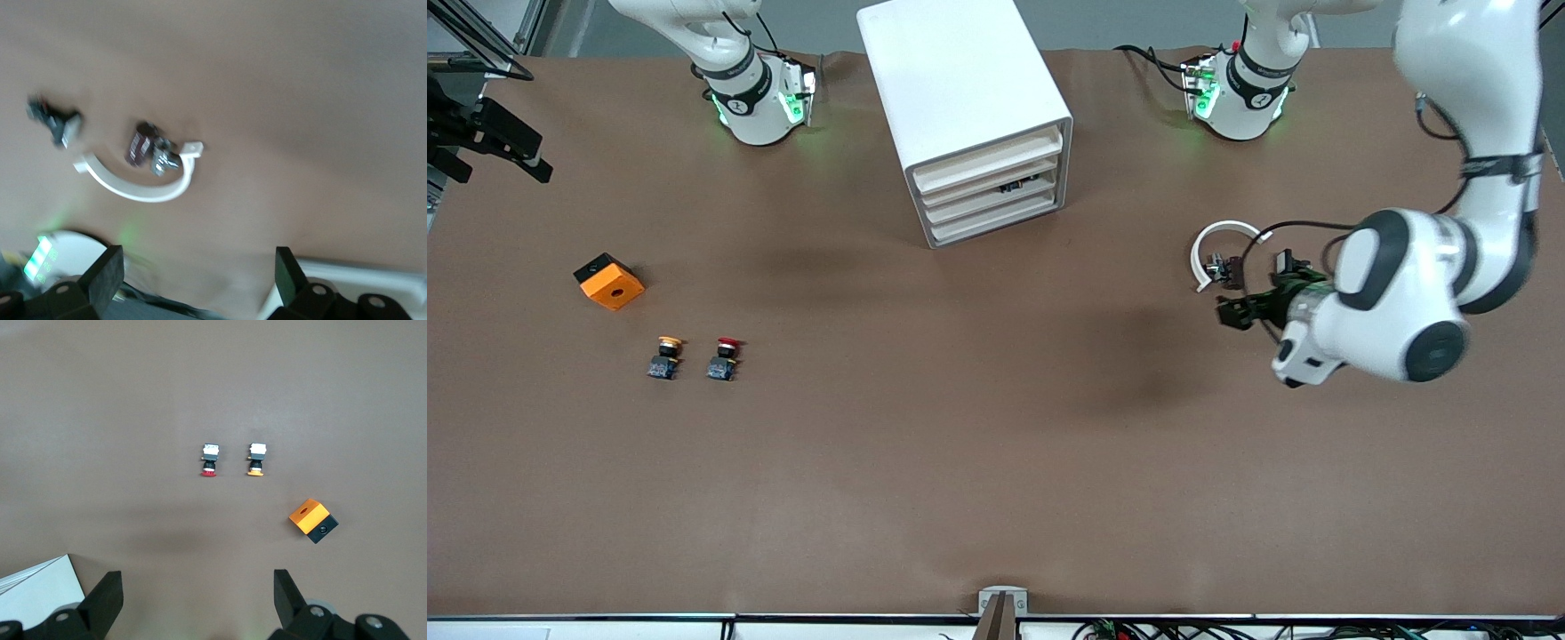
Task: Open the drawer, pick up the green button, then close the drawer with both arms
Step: 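Reach the left gripper to the white cabinet's drawer handle and grasp it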
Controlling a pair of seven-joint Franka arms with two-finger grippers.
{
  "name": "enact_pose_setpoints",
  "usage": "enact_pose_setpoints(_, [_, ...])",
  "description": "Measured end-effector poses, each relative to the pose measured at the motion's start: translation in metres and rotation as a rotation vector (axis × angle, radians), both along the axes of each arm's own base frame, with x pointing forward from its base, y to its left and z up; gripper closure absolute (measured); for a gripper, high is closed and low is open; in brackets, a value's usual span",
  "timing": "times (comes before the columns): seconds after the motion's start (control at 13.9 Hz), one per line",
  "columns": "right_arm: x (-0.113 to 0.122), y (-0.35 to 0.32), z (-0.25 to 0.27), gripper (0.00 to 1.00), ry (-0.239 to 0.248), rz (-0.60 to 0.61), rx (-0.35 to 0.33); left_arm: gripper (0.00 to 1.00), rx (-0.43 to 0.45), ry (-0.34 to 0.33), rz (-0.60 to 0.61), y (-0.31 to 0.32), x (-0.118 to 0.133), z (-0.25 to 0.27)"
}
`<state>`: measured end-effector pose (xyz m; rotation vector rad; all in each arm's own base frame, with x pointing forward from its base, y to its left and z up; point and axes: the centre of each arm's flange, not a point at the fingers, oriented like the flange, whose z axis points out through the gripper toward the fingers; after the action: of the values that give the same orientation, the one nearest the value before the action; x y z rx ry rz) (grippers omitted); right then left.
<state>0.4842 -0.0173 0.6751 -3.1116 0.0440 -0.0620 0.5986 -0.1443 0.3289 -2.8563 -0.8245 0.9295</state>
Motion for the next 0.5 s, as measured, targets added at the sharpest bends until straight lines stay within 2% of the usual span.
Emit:
enact_pose_setpoints(0.29, [0.0, 0.0, 0.001, 0.0, -0.003, 0.0, 0.0, 0.0, 0.241, 0.134, 0.424, -0.06, 0.009, -0.049])
enact_pose_setpoints(0.5, [0.0, 0.0, 0.005, 0.0, -0.01, -0.001, 0.0, 0.0, 0.421, 0.163, 0.709, -0.107, 0.012, -0.082])
